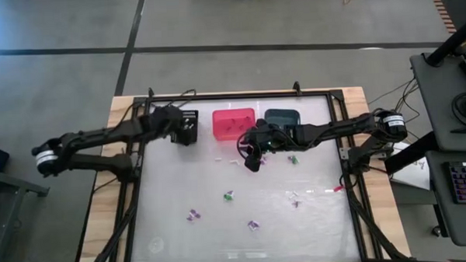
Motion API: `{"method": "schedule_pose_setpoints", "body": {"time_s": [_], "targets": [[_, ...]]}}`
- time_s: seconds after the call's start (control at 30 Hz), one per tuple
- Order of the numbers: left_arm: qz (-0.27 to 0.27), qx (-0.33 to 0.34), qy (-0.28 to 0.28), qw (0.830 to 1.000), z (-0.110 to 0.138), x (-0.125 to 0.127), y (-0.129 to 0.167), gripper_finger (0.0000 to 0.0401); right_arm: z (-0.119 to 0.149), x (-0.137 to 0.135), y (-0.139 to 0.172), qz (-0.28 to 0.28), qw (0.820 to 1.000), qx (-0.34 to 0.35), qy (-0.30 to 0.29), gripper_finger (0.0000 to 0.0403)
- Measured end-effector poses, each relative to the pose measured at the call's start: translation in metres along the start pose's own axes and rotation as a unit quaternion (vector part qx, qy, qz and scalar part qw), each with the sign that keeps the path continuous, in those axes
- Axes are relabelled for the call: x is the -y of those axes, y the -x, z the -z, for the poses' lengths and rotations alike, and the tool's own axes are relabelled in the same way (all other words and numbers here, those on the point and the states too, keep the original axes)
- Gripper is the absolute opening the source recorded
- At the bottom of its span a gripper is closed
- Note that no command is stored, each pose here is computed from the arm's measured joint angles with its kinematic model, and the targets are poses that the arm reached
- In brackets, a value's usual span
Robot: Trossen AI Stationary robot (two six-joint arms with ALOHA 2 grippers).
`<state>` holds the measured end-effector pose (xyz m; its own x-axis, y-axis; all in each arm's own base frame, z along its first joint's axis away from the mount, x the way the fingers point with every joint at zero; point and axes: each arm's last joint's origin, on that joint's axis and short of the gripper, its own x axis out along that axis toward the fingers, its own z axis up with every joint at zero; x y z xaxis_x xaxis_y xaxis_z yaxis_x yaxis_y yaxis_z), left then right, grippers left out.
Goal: Sort Halloween decoration
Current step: Put the white bone toy into the black bin, then put the green skeleton toy into the blue bin
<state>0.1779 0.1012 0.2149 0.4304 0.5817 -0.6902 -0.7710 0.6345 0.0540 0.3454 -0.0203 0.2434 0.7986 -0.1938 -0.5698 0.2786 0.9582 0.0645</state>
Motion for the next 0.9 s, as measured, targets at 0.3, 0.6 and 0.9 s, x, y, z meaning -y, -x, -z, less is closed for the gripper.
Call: {"method": "schedule_pose_setpoints", "body": {"time_s": [0.3,0.6,0.9], "targets": [[-0.032,-0.043,0.011,0.999,0.004,-0.008,-0.021,0.0026,0.001,-0.006,0.001,-0.008,1.0,-0.001,-0.007,0.0091],[-0.035,-0.054,-0.001,0.998,0.005,-0.007,-0.026,0.004,0.002,-0.008,0.001,-0.037,0.998,-0.013,-0.041,0.0084],[-0.008,-0.03,-0.005,1.0,0.003,-0.001,-0.015,0.0043,0.013,-0.009,0.002,-0.057,0.991,-0.079,-0.095,0.0086]]}}
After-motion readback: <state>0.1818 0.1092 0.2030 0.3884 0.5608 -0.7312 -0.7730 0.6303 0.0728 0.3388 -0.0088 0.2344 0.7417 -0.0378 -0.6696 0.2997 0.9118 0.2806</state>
